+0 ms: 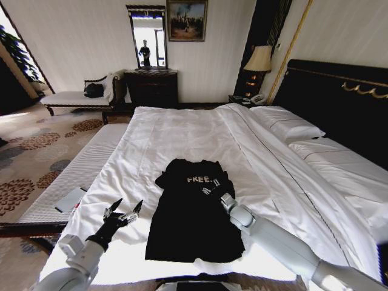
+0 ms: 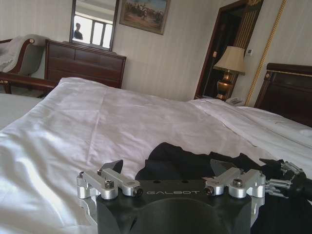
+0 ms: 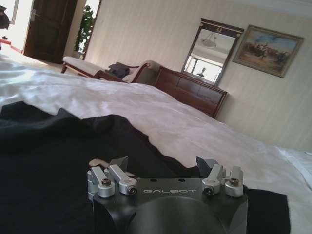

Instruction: Fold the clothes on the bed.

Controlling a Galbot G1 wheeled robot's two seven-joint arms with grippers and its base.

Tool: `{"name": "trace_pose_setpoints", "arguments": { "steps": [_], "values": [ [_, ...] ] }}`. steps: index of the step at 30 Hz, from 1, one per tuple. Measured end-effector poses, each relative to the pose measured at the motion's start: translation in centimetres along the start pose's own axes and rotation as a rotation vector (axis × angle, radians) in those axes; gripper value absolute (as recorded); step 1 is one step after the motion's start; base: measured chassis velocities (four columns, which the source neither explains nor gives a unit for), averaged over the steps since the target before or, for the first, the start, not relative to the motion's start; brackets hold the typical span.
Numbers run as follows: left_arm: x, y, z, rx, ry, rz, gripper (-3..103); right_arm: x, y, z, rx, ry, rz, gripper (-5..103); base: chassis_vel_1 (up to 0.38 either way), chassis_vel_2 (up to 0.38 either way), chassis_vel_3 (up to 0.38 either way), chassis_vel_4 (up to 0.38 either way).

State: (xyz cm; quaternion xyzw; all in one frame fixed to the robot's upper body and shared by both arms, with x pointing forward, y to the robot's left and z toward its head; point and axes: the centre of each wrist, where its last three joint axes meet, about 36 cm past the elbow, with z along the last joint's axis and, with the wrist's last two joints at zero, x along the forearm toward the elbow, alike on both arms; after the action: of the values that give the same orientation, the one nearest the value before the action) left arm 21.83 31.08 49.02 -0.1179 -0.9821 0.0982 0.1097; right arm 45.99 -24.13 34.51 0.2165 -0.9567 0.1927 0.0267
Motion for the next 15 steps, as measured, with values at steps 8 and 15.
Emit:
{"name": "trace_pose_setpoints", "arguments": {
  "steps": [8, 15],
  "values": [
    [0.1, -0.2, 0.1, 0.004, -0.002, -0.001, 100, -3.1, -7.1, -3.4, -0.111, -0.002, 0.238, 99, 0.000, 0.000, 0.000, 0.000],
    [0.1, -0.4, -0.1, 0.002, -0.008, 0.005, 100, -4.7, -13.3, -1.7, -0.085, 0.035, 0.314, 100, 0.000, 0.000, 0.000, 0.000]
  ]
}}
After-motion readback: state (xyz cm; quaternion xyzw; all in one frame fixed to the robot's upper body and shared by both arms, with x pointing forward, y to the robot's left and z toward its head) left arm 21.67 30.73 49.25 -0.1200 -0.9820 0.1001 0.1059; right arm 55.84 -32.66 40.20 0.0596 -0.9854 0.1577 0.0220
